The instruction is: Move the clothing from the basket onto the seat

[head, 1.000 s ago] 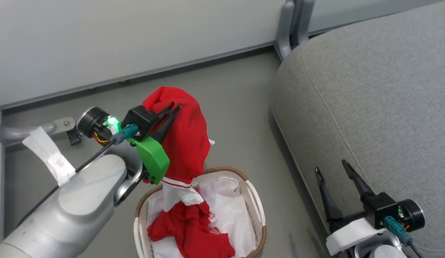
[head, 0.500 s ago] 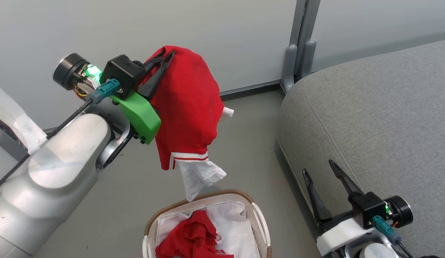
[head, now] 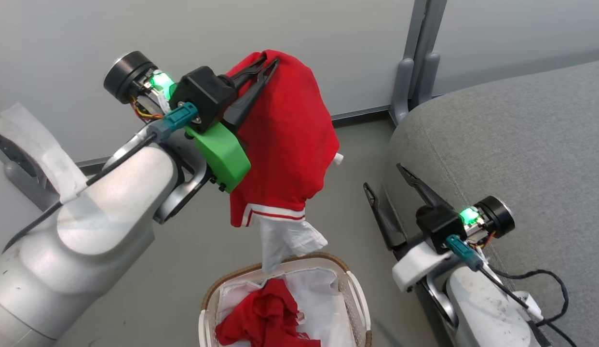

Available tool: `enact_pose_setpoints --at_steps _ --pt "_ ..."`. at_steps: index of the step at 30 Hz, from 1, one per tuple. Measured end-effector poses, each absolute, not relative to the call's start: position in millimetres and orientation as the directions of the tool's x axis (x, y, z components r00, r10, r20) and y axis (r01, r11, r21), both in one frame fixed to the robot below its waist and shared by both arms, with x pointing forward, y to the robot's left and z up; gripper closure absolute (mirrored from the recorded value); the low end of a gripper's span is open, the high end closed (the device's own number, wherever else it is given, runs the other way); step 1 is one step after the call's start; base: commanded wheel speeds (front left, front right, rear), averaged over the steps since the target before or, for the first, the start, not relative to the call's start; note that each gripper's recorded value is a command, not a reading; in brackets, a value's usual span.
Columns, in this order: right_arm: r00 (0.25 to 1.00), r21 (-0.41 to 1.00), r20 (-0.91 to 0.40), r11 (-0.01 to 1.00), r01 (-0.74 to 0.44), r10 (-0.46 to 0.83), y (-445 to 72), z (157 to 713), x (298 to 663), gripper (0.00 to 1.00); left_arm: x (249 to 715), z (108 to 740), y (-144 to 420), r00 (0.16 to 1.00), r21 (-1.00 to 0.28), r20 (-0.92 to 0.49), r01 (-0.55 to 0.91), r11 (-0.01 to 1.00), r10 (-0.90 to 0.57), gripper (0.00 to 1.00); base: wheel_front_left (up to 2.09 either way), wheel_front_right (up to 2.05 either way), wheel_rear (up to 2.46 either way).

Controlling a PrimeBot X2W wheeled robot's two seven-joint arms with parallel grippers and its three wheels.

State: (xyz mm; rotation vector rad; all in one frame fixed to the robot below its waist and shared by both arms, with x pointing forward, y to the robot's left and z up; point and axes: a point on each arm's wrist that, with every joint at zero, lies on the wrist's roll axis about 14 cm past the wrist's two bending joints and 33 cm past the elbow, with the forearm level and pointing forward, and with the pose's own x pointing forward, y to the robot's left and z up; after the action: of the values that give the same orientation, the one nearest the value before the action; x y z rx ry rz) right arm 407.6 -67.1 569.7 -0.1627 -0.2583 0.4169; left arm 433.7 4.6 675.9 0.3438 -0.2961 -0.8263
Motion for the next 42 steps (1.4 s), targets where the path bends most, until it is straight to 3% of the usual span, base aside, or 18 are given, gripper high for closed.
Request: enact_pose_setpoints --at_steps 7,17,18,19,20,24,35,38,39,40,42 --pt "0.842 -0.326 0.148 0.829 -0.454 0.519 -43 567 430 0.0 418 678 -8 0.6 0.407 0.126 0.695 0.593 -0.79 1.0 0.0 0.0 0.0" --pt "0.777 -0.329 0.023 0.739 -0.588 0.628 -4 543 436 0.0 400 682 -22 0.552 0.412 0.135 0.724 0.553 -0.823 1.0 0.0 0.0 0.0" --pt "0.766 -0.324 0.015 0.728 -0.604 0.643 2 541 435 0.16 399 683 -23 0.546 0.407 0.139 0.729 0.551 -0.826 1.0 0.0 0.0 0.0" --pt "0.757 -0.319 0.012 0.72 -0.617 0.654 7 541 434 0.42 397 684 -24 0.542 0.402 0.141 0.733 0.549 -0.828 1.0 0.0 0.0 0.0" --pt "0.749 -0.316 0.016 0.715 -0.624 0.662 11 543 434 0.59 397 683 -24 0.541 0.401 0.142 0.734 0.548 -0.829 1.0 0.0 0.0 0.0" --pt "0.732 -0.31 0.044 0.706 -0.637 0.68 20 554 436 1.0 399 681 -20 0.554 0.387 0.139 0.732 0.56 -0.821 1.0 0.0 0.0 0.0" --pt "0.767 -0.253 0.102 0.762 -0.596 0.633 -2 562 435 1.0 418 642 18 0.676 0.186 0.155 0.696 0.693 -0.721 1.0 0.0 0.0 0.0" --pt "0.781 -0.235 0.122 0.783 -0.576 0.612 -10 565 433 1.0 422 624 27 0.71 0.13 0.141 0.677 0.724 -0.69 0.53 0.0 0.0 0.0" --pt "0.787 -0.227 0.13 0.791 -0.568 0.603 -13 566 433 1.0 423 616 30 0.721 0.109 0.132 0.672 0.733 -0.68 0.2 0.0 0.0 0.0" --pt "0.792 -0.221 0.136 0.797 -0.562 0.596 -16 567 433 1.0 423 611 32 0.729 0.093 0.126 0.667 0.739 -0.673 0.0 0.0 0.0 0.0" --pt "0.801 -0.208 0.151 0.811 -0.547 0.58 -22 569 432 1.0 424 598 38 0.754 0.049 0.113 0.647 0.761 -0.648 0.0 0.0 0.0 0.0"
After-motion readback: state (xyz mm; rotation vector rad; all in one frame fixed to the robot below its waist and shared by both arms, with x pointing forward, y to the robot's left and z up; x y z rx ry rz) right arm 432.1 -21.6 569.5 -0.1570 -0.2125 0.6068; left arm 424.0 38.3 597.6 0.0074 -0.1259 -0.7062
